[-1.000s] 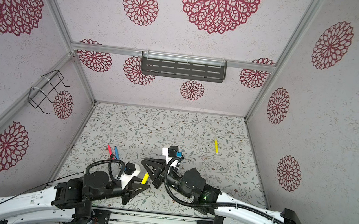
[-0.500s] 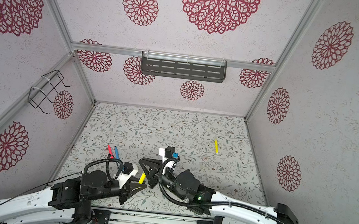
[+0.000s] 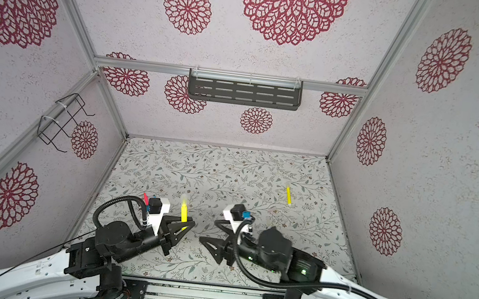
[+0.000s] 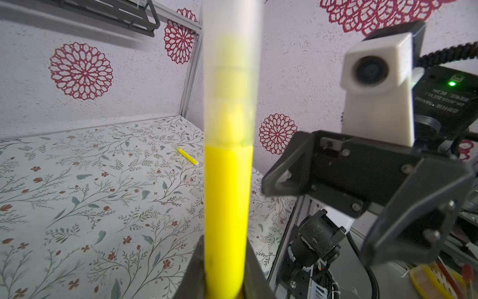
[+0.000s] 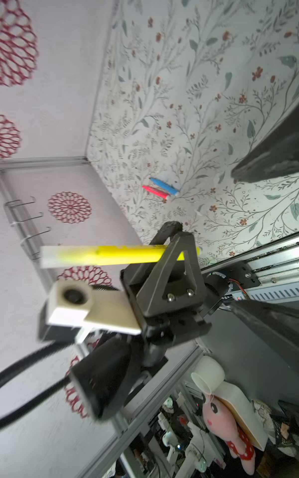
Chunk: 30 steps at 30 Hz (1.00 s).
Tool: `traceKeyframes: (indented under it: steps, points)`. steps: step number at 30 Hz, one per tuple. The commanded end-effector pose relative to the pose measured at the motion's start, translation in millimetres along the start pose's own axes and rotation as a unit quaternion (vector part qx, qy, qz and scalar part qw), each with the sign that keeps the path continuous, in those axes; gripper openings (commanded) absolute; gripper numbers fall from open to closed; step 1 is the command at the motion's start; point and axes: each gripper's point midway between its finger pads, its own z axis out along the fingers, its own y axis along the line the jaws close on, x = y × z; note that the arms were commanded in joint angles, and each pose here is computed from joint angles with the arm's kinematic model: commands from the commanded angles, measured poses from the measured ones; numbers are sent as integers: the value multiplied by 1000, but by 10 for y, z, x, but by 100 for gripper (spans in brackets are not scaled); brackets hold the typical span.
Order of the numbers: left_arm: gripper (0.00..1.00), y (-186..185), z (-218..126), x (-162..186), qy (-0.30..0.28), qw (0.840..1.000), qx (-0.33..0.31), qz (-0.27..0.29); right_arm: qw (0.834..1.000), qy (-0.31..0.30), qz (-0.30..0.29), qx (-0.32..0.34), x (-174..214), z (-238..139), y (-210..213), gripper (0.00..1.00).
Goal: Insert the pens into the pen caps
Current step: 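Close the right gripper around the capped highlighter to press the cap down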
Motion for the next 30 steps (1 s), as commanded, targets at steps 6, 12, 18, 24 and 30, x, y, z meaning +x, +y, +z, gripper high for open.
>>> traceKeyframes:
  steps: [6,12,18,24,30]
  points:
    - [0,128,-112,-34,-35,999,-19,-28,999,-48,-1,5,-193,-452,-12,74]
    - [0,82,31,54,4,1000,-22,-9,1000,-2,-9,17,-100,-153,-29,73]
    - [0,-17,183,99,7,1000,-9,-8,999,38,-31,23,-72,238,-17,68]
    - [0,-84,252,136,12,1000,-1,-4,999,39,-17,8,-159,426,-91,67]
    - [0,-127,248,128,8,1000,8,-7,999,32,7,-18,-167,539,-136,60]
